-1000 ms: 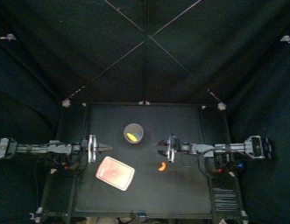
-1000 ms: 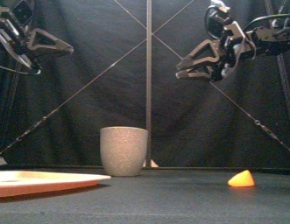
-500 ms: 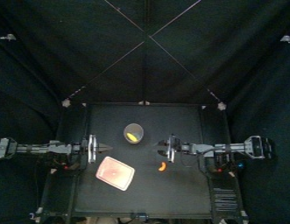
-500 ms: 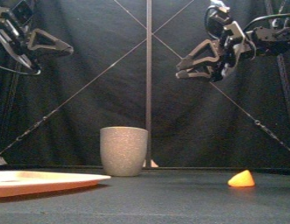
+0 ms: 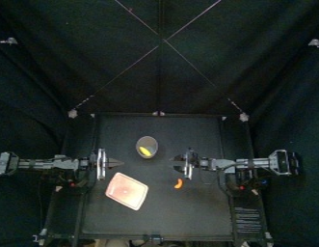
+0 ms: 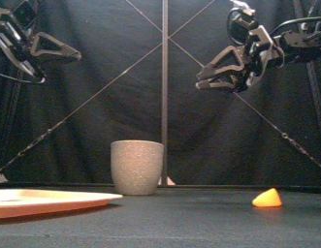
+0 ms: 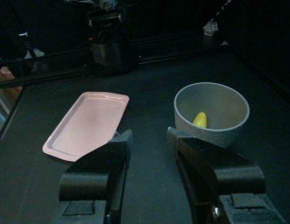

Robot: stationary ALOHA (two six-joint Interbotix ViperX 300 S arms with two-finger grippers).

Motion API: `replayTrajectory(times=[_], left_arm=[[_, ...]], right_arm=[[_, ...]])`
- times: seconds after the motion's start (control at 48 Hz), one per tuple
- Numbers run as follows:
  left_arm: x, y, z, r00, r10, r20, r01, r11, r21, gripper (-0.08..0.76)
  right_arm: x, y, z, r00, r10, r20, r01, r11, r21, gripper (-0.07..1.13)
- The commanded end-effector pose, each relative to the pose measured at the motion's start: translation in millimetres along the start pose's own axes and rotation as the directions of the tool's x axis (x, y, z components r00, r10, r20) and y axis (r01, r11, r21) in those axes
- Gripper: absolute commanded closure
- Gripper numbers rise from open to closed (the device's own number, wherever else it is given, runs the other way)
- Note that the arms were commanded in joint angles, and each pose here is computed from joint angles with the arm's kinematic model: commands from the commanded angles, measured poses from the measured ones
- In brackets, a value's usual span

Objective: Pick the banana then place it in the grey bowl
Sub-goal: Drop banana in the grey bowl and return to neutral

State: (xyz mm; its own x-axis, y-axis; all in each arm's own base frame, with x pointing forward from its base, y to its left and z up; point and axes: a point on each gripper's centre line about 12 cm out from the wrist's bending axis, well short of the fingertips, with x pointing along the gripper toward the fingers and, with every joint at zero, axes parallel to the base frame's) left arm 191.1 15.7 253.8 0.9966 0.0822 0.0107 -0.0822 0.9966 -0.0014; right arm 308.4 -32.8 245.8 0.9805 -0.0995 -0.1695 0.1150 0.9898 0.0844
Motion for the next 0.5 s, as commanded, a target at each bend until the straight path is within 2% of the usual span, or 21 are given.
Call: replayTrajectory(times=[0.021, 0.5], left_arm=[[1.9, -0.4, 5.7, 1.0, -0.003, 0.018, 0.002, 1.0, 0.006, 0.689], [0.6, -0.6, 0.2, 1.0, -0.003, 0.005, 0.003, 1.0, 0.003, 0.689]], right_arm=[[-1.3, -1.8, 7.6, 1.0, -0.006, 0.028, 0.006, 1.0, 0.001, 0.28], [0.0, -5.0, 0.3, 1.0, -0.016, 0.006, 0.016, 1.0, 0.005, 0.28]])
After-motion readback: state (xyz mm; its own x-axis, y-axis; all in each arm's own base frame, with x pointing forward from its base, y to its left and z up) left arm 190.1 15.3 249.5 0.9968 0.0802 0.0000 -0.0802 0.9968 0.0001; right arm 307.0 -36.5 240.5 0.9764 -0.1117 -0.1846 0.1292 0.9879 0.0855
